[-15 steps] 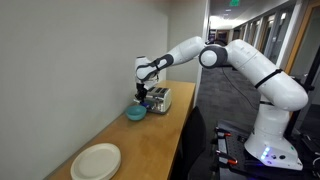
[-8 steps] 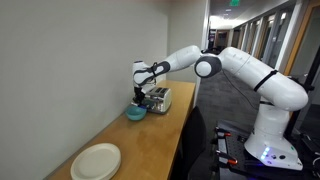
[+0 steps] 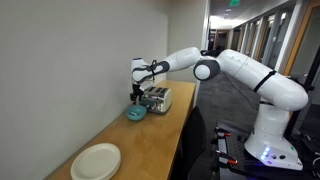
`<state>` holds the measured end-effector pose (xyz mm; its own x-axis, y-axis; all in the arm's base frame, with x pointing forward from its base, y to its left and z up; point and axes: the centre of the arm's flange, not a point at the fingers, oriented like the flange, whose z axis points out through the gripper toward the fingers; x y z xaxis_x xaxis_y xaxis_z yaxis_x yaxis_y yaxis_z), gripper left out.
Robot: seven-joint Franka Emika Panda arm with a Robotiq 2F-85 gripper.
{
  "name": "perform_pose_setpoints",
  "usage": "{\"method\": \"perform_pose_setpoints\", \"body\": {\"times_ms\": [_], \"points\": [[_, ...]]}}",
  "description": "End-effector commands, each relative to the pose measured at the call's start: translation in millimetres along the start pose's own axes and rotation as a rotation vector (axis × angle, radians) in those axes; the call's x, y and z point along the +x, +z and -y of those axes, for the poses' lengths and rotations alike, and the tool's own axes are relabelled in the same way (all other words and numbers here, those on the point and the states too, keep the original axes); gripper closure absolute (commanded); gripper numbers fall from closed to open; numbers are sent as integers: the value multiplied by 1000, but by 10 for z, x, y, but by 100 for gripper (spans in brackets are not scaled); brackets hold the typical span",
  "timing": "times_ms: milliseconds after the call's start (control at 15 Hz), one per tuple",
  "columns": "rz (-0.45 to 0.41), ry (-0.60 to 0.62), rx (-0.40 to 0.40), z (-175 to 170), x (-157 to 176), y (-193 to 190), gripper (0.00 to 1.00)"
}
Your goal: Put the marker into the blue bowl.
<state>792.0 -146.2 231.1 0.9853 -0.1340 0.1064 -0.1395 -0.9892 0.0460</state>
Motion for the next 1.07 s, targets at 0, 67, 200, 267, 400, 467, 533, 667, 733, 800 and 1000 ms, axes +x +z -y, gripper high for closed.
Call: {"method": "perform_pose_setpoints", "body": {"times_ms": [0, 67, 200, 267, 400, 467, 533, 667, 733, 800, 1000], "points": [[18, -2, -22, 49, -33, -188, 0], [15, -9, -12, 66, -76, -225, 0], [8, -16, -8, 126, -184, -316, 0], [-1, -15, -8, 159, -239, -373, 0], [-4, -16, 5, 190, -344, -491, 0], [-6, -17, 7, 188, -393, -524, 0], [17, -20, 14, 195, -462, -559, 0], [36, -11, 24, 184, -603, -603, 0], [32, -9, 20, 179, -679, -619, 0], [28, -10, 20, 181, -746, -651, 0], [-23, -4, -2, 201, -892, -771, 0]]}}
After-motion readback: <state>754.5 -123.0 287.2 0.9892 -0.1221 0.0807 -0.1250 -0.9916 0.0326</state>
